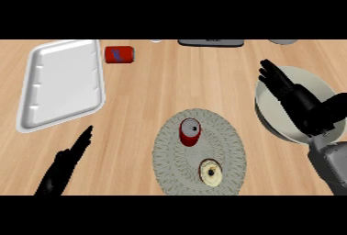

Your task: Pick the cupcake from the placemat and place it in the bowl

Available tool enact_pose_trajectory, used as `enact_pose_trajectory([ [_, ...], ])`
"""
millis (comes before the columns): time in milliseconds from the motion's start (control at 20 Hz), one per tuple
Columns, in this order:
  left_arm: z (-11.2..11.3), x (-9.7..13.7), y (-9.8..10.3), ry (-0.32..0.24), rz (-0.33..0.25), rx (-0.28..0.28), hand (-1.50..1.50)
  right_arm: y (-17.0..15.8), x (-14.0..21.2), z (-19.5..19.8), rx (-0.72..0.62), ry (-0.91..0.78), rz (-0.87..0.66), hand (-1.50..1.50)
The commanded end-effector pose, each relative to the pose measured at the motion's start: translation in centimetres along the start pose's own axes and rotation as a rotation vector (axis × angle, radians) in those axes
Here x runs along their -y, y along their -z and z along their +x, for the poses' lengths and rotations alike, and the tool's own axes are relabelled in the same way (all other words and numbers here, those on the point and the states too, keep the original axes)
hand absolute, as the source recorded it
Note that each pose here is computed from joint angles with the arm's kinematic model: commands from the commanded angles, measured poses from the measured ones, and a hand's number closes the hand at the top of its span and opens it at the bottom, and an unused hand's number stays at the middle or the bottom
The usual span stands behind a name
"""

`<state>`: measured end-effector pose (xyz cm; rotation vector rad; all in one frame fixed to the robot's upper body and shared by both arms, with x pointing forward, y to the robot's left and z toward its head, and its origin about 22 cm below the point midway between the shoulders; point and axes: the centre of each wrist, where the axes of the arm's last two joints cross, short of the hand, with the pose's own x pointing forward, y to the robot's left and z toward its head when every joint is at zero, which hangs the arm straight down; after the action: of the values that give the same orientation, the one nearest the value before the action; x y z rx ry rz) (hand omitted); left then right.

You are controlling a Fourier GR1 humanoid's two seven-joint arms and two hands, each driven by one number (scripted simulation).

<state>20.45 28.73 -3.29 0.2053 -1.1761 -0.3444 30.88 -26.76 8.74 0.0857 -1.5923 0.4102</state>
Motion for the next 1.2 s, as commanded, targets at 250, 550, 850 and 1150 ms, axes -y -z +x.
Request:
enact_pose_trajectory([
  [250, 6.3, -6.4, 1.7, -0.097, 0.367, 0.289, 0.00, -1.9, 0.1, 7.1, 0.328, -0.286, -0.399, 1.50],
  [550, 5.2, -6.9, 0.9, -0.127, 0.401, 0.234, 0.00, -7.8, 0.8, -3.8, -0.278, -0.501, -0.653, -1.50],
  [850, 5.8, -7.5, 0.6, -0.133, 0.430, 0.260, 0.00, -12.2, -6.7, -5.4, -0.276, -0.539, -0.653, -1.50],
  [1150, 7.4, -8.1, 0.9, -0.150, 0.390, 0.292, 0.00, -15.0, -10.0, -3.3, -0.316, -0.543, -0.768, -1.50],
])
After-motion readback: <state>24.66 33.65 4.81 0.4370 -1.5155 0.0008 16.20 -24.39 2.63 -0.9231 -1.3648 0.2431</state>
